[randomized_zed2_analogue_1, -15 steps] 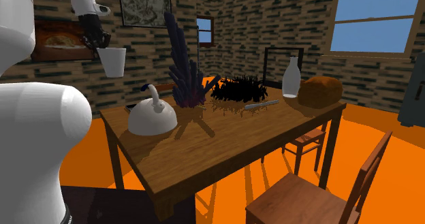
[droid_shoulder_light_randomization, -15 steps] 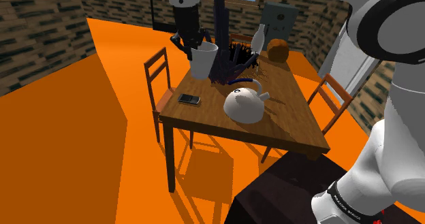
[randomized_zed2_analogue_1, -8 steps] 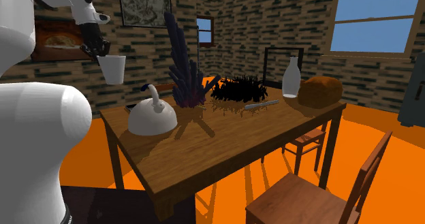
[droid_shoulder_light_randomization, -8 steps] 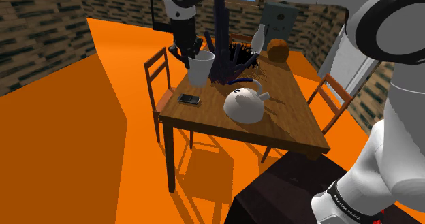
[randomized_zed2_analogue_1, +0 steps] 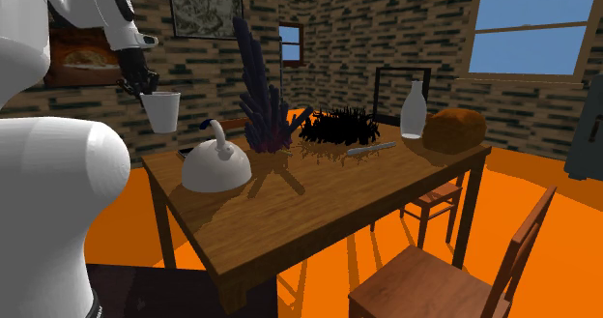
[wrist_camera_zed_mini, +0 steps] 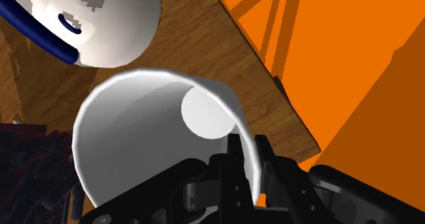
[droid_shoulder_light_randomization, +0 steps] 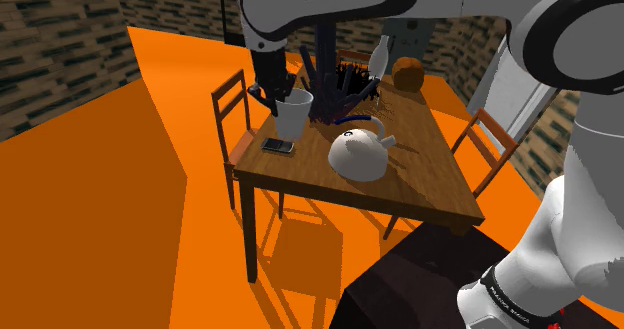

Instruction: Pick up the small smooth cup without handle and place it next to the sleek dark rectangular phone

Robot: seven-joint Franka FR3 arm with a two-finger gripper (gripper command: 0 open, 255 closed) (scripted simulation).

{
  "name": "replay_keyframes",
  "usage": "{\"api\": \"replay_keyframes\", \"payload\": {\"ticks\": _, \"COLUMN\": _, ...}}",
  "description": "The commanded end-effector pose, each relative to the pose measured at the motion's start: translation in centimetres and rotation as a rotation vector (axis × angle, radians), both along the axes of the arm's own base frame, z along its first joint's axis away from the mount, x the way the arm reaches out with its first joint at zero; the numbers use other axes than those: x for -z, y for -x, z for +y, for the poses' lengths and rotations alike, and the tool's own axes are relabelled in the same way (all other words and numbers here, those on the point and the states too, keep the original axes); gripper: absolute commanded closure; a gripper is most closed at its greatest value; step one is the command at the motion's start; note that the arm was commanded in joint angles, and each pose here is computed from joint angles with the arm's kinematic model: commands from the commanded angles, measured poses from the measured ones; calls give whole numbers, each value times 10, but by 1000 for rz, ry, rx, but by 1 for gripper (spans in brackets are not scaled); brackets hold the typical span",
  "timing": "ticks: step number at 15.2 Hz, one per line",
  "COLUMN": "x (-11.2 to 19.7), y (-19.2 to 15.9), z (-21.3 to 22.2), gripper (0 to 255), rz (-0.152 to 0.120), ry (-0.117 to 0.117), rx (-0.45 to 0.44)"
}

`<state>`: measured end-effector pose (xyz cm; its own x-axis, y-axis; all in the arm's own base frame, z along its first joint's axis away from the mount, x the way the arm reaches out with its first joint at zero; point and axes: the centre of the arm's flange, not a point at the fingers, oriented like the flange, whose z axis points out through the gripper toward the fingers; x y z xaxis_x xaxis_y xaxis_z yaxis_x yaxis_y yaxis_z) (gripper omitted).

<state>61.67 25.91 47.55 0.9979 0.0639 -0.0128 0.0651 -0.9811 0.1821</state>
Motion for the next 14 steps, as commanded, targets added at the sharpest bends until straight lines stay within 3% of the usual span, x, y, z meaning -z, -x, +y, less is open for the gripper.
{"api": "replay_keyframes", "payload": {"ticks": 1, "x": 10, "y": 0, "z": 0, "gripper": 255, "rz": -1, "ry": 0, "rx": 0}}
{"api": "replay_keyframes", "payload": {"ticks": 14, "x": 78, "y": 0, "z": 0, "gripper": 255, "rz": -1, "ry": 0, "rx": 0}}
